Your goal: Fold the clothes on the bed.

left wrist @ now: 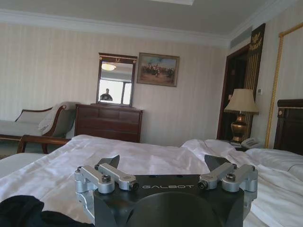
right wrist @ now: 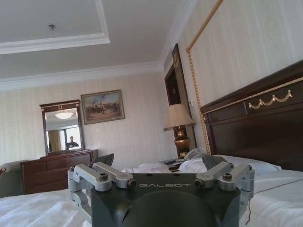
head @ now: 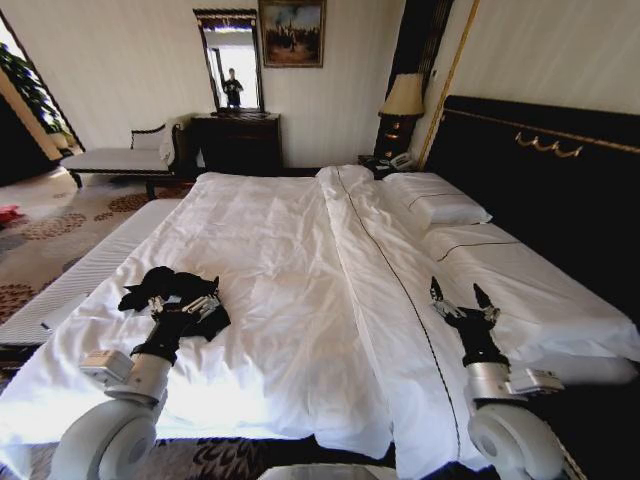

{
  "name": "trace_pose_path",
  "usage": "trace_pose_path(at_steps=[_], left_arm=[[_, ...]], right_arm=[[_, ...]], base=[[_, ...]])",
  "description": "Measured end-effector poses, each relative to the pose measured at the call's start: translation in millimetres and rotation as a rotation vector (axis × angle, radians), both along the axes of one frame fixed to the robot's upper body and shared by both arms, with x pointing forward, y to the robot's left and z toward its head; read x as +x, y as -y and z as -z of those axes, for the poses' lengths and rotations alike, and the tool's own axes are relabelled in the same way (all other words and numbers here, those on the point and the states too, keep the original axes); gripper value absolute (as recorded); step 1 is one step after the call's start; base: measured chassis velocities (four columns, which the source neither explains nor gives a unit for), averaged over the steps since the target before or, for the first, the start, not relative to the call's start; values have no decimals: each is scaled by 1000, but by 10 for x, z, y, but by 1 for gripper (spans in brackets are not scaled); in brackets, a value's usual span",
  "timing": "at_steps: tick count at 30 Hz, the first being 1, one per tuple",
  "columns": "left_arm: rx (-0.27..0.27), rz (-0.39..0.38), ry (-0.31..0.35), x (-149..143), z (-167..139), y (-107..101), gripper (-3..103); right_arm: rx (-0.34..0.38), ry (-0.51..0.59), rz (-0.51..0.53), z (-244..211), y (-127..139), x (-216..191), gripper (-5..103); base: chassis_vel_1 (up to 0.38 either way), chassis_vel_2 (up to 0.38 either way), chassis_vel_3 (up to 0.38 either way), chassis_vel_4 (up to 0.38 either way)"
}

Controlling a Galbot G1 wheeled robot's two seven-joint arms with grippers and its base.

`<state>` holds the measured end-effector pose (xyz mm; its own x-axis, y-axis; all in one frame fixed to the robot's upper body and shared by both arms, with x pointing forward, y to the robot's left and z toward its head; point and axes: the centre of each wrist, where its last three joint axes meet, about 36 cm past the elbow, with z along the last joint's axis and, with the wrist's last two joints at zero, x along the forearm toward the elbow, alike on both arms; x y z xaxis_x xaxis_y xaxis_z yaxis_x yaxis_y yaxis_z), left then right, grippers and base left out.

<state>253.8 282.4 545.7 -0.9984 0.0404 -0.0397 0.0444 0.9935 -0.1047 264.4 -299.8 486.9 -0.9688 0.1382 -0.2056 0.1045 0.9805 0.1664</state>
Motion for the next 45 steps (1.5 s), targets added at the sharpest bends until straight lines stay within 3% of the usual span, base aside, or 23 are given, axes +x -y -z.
trace_pose_path(at_steps=[13, 45], left_arm=[[-11, -41, -15, -73, 88, 46, 100], [-25, -49, 5, -46, 72, 54, 100]], right_arm=[[26, 2, -4, 111, -16, 106, 100], [59, -13, 19, 215, -39, 155, 100]], base=[[0, 0, 0, 0], [36, 35, -36, -41]])
